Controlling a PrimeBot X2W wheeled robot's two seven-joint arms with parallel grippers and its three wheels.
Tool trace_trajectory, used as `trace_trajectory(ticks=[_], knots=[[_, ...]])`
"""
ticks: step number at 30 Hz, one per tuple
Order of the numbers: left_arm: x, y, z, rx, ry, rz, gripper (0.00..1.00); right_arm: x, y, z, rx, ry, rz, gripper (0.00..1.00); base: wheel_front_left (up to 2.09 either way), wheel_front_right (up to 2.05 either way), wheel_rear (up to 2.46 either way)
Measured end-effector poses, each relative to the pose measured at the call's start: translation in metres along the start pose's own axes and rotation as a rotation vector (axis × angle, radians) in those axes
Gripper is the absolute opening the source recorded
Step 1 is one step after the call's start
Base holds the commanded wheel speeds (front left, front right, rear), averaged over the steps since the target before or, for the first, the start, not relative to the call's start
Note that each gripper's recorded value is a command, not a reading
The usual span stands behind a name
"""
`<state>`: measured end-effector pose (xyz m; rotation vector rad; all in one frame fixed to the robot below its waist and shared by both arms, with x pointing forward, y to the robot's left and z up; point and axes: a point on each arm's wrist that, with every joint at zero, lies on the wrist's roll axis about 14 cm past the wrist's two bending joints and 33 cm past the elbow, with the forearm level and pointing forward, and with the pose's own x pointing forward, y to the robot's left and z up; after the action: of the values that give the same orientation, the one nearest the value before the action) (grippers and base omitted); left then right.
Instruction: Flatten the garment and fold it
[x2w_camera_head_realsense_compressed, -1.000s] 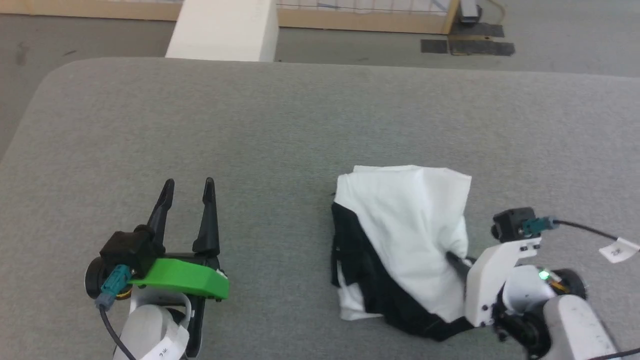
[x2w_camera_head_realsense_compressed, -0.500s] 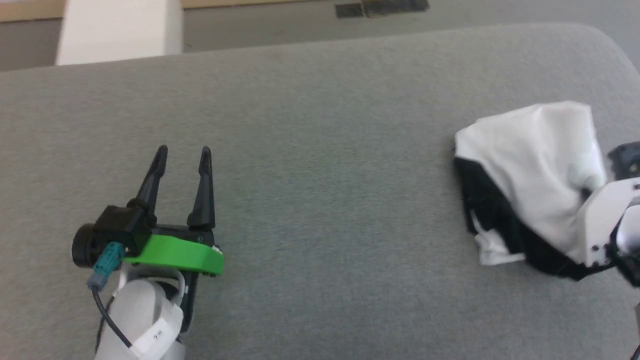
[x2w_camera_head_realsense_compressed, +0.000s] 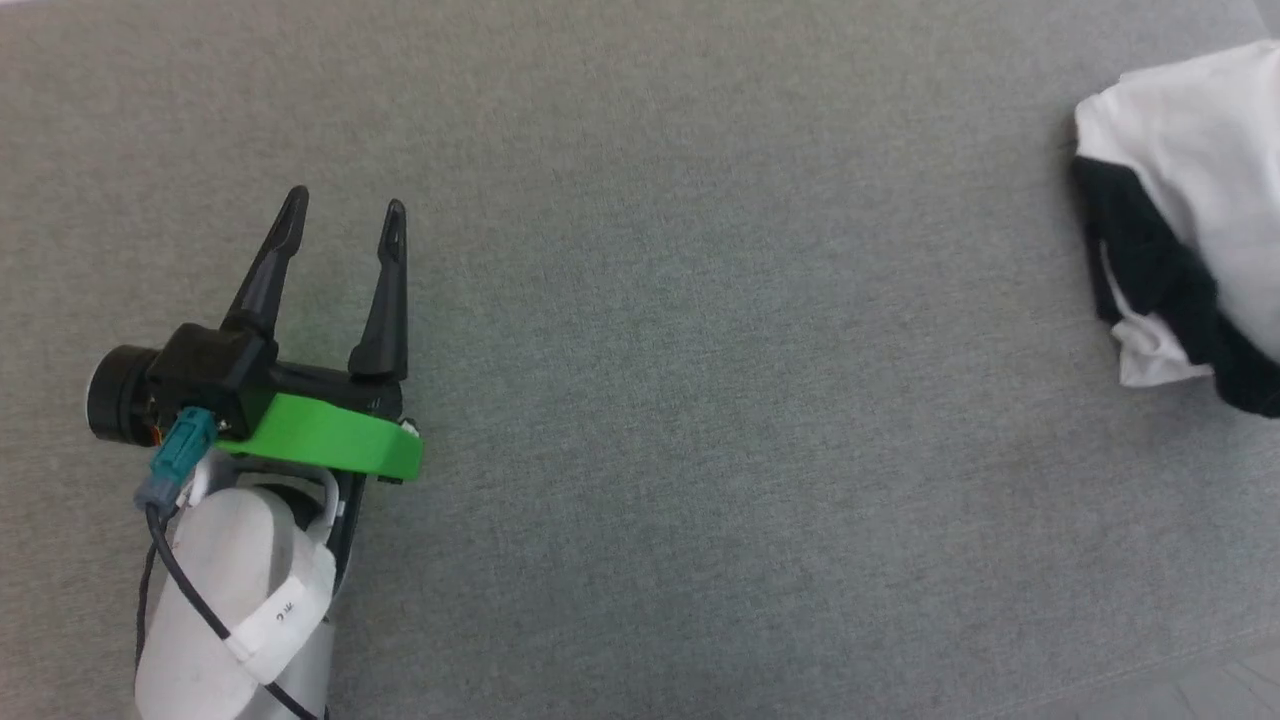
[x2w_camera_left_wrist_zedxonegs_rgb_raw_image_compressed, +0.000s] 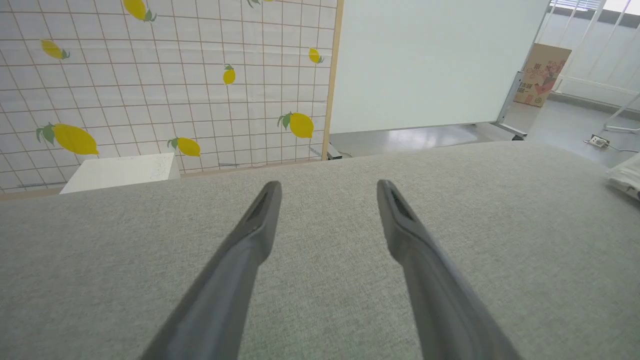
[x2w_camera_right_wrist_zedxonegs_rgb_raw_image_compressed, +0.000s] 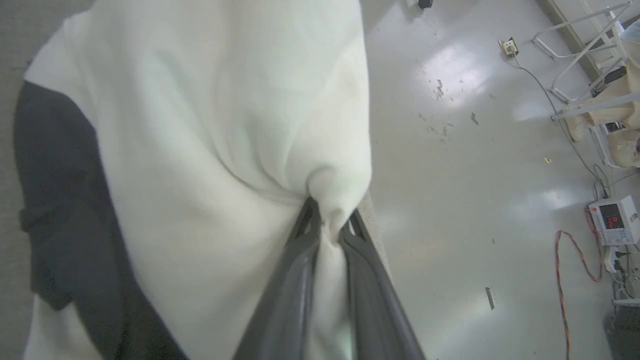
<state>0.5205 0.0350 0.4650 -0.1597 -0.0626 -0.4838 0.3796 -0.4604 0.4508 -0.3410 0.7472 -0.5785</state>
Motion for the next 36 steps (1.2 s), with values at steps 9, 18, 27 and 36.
trace_trajectory(ticks=[9,18,27,36], knots=[[-0.006,0.019,-0.031,-0.002,0.067,0.031,1.00,0.030,-0.003,-0.002,-0.045,0.003,-0.073,0.01,0.00,0.00,0.00],[-0.021,0.022,-0.011,-0.019,0.035,0.084,1.00,0.019,-0.005,0.031,-0.008,-0.183,-0.074,1.00,0.00,0.00,0.00],[-0.055,0.017,0.023,-0.042,-0.003,0.154,1.00,-0.046,0.036,0.086,0.190,-0.584,0.105,1.00,0.00,0.00,0.00],[-0.094,0.026,0.061,-0.001,-0.061,0.239,1.00,-0.130,0.091,0.114,0.317,-0.839,0.334,1.00,0.00,0.00,0.00]])
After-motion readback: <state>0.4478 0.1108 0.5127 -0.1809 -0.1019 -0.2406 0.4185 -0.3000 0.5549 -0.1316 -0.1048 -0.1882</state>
